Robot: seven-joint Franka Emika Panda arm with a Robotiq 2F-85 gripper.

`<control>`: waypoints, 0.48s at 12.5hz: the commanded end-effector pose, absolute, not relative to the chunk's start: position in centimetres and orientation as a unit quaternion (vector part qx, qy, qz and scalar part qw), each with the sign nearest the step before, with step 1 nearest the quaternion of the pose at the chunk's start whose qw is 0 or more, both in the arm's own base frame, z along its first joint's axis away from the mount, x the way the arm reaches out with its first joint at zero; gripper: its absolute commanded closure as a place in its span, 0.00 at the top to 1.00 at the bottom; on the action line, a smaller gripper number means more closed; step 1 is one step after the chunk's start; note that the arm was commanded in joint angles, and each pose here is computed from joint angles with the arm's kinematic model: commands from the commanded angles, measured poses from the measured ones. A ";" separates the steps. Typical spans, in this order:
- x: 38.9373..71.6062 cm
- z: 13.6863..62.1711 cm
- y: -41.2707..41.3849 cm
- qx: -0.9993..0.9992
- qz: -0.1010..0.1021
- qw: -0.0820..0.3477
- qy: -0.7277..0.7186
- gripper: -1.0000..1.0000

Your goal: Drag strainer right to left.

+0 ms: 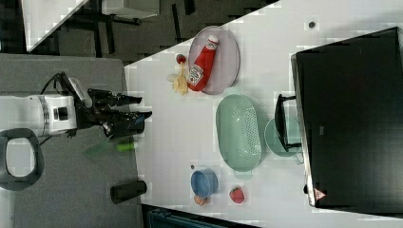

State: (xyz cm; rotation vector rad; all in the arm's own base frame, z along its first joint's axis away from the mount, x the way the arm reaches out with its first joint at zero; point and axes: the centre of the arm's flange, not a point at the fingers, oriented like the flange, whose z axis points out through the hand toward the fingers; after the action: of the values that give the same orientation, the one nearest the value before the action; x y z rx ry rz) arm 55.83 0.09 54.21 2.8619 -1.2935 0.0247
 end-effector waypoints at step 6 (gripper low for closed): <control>39.9 54.9 -3.7 0.890 -0.024 0.028 -0.454 1.00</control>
State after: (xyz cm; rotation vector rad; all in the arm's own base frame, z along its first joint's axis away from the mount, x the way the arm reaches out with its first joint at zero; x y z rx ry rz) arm 37.71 -4.36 60.44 2.8143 -1.4143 0.1262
